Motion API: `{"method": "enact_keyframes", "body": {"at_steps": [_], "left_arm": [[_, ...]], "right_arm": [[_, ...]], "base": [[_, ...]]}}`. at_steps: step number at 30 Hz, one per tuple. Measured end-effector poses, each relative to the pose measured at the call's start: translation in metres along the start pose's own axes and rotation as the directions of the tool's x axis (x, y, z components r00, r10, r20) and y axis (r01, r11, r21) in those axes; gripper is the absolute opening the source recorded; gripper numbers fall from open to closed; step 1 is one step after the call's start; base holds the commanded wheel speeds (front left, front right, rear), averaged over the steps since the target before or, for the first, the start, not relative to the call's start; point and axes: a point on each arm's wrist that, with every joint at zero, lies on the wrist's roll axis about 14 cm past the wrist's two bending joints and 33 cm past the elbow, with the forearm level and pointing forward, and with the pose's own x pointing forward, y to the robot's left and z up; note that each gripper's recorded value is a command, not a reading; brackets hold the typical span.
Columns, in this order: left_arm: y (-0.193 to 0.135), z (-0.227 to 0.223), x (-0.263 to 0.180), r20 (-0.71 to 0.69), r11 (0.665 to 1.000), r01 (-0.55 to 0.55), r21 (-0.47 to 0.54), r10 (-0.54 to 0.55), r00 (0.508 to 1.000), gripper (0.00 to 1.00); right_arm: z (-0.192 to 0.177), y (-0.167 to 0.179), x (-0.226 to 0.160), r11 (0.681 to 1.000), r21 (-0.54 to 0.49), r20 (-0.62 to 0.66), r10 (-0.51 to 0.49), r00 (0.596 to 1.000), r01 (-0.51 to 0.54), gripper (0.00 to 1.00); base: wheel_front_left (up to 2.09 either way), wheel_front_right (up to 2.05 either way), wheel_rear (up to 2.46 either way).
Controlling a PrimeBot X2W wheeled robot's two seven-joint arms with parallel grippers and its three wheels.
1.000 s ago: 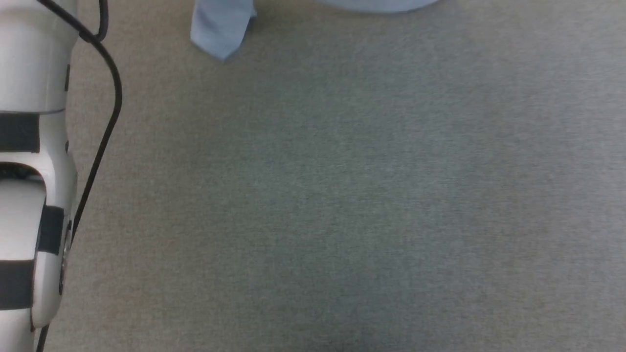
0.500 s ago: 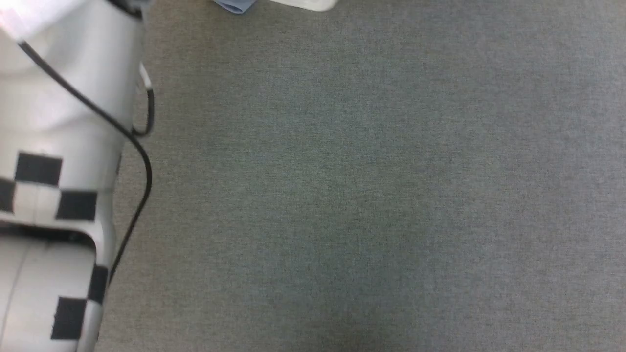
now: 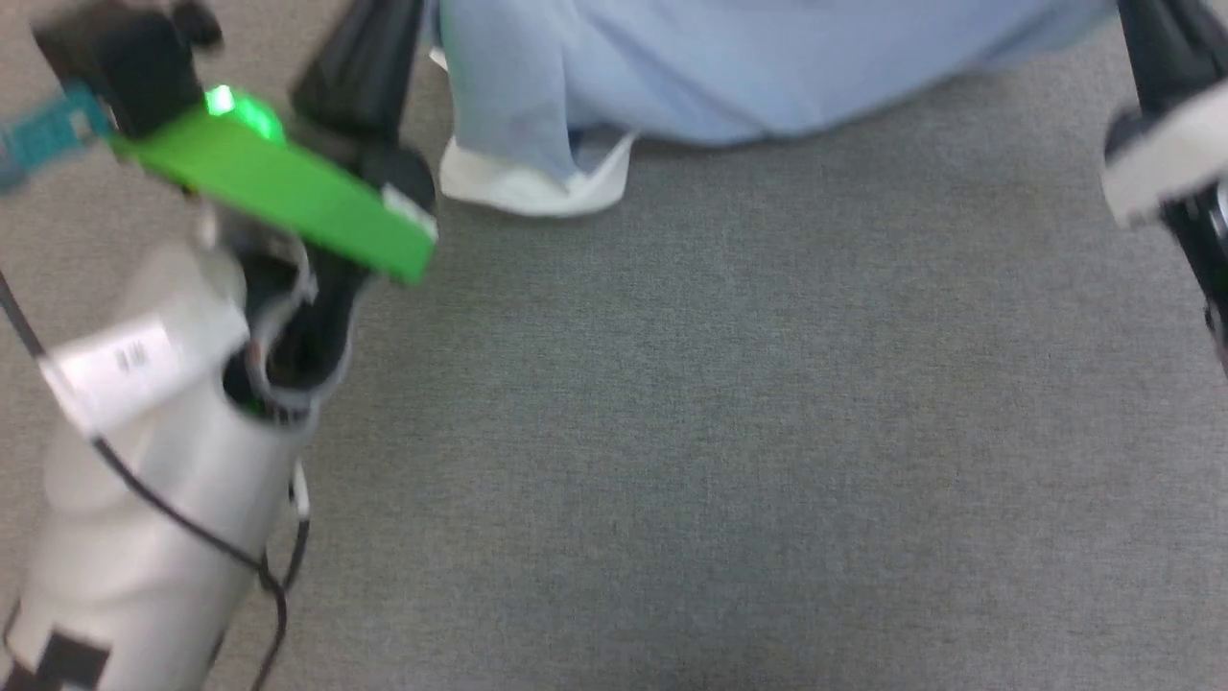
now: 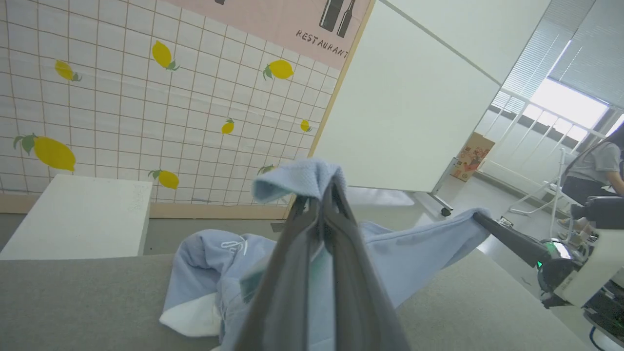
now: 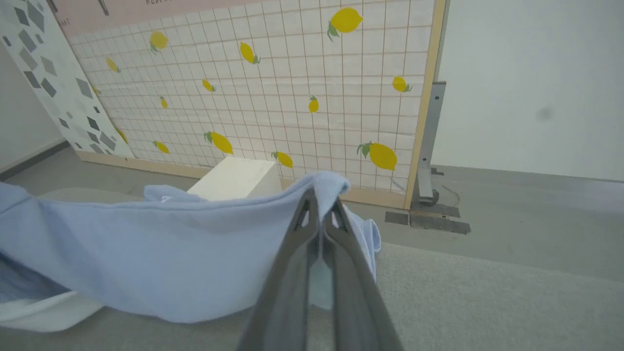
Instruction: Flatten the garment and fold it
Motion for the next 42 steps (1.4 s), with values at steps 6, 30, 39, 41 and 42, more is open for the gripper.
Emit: {"method": "enact_keyframes", "body": {"at_steps": [6, 30, 39, 41, 42], "left_arm": [[0.001, -0.033, -0.053, -0.102, 0.995, -0.094, -0.039, 0.09, 0.991, 0.0], [-0.056, -0.115, -0.279, -0.606, 0.771, -0.5, -0.393, 0.191, 0.772, 0.0], [-0.082, -0.113, -0.338, -0.676, 0.736, -0.553, -0.39, 0.179, 0.715, 0.0], [-0.088, -0.111, -0.346, -0.674, 0.734, -0.554, -0.393, 0.18, 0.717, 0.0], [-0.091, -0.11, -0.349, -0.672, 0.733, -0.554, -0.396, 0.18, 0.718, 0.0]], "right_arm": [[-0.029, 0.0, -0.049, 0.995, 0.102, -0.112, -0.002, 0.994, 0.013, 0.0], [-0.13, 0.024, -0.295, 0.891, 0.334, -0.625, -0.034, 0.78, 0.306, 0.0], [-0.135, 0.047, -0.362, 0.858, 0.365, -0.734, 0.028, 0.678, 0.36, 0.0], [-0.131, 0.051, -0.369, 0.854, 0.372, -0.735, 0.033, 0.677, 0.363, 0.0], [-0.129, 0.053, -0.371, 0.853, 0.375, -0.732, 0.034, 0.68, 0.362, 0.0]], "base": [[0.0, 0.0, 0.0], [0.0, 0.0, 0.0], [0.0, 0.0, 0.0], [0.0, 0.0, 0.0], [0.0, 0.0, 0.0]]}}
